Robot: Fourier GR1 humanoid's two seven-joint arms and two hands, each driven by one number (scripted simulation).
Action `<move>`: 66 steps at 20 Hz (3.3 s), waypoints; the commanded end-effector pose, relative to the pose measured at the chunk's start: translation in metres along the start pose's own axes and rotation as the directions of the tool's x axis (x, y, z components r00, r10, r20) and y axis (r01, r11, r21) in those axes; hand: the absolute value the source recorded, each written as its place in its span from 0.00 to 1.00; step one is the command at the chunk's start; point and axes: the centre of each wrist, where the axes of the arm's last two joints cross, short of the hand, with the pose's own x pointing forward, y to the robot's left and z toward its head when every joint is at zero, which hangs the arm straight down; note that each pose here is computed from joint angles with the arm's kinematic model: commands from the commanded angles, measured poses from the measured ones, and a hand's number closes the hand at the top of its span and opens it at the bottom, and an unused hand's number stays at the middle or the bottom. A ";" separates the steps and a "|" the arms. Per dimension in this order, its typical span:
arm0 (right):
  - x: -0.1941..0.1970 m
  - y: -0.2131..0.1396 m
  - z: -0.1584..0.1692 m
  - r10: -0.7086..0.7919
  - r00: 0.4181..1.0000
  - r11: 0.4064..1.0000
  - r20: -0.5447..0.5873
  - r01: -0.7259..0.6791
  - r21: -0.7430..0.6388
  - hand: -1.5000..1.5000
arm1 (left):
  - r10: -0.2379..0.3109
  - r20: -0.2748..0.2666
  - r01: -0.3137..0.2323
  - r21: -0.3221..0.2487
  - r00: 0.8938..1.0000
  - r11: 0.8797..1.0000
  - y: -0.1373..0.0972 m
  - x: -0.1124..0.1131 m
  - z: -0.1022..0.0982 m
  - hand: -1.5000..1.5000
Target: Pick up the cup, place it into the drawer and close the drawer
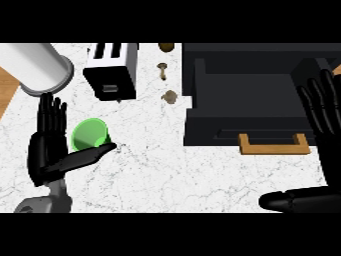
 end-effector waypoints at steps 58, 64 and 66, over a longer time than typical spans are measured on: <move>0.010 -0.004 -0.003 -0.029 0.999 0.999 -0.024 0.030 0.034 0.00 | 0.216 -0.080 -0.217 -0.004 0.973 0.976 0.048 -0.166 0.026 0.00; 0.003 -0.003 -0.006 -0.018 1.000 0.999 -0.007 0.018 0.032 0.00 | 0.278 -0.067 -0.281 -0.037 0.958 0.959 0.048 -0.157 0.002 1.00; 0.004 0.003 -0.008 -0.006 1.000 0.999 0.001 0.006 0.037 0.00 | 0.298 -0.040 -0.300 -0.067 0.954 0.952 0.035 -0.162 0.012 1.00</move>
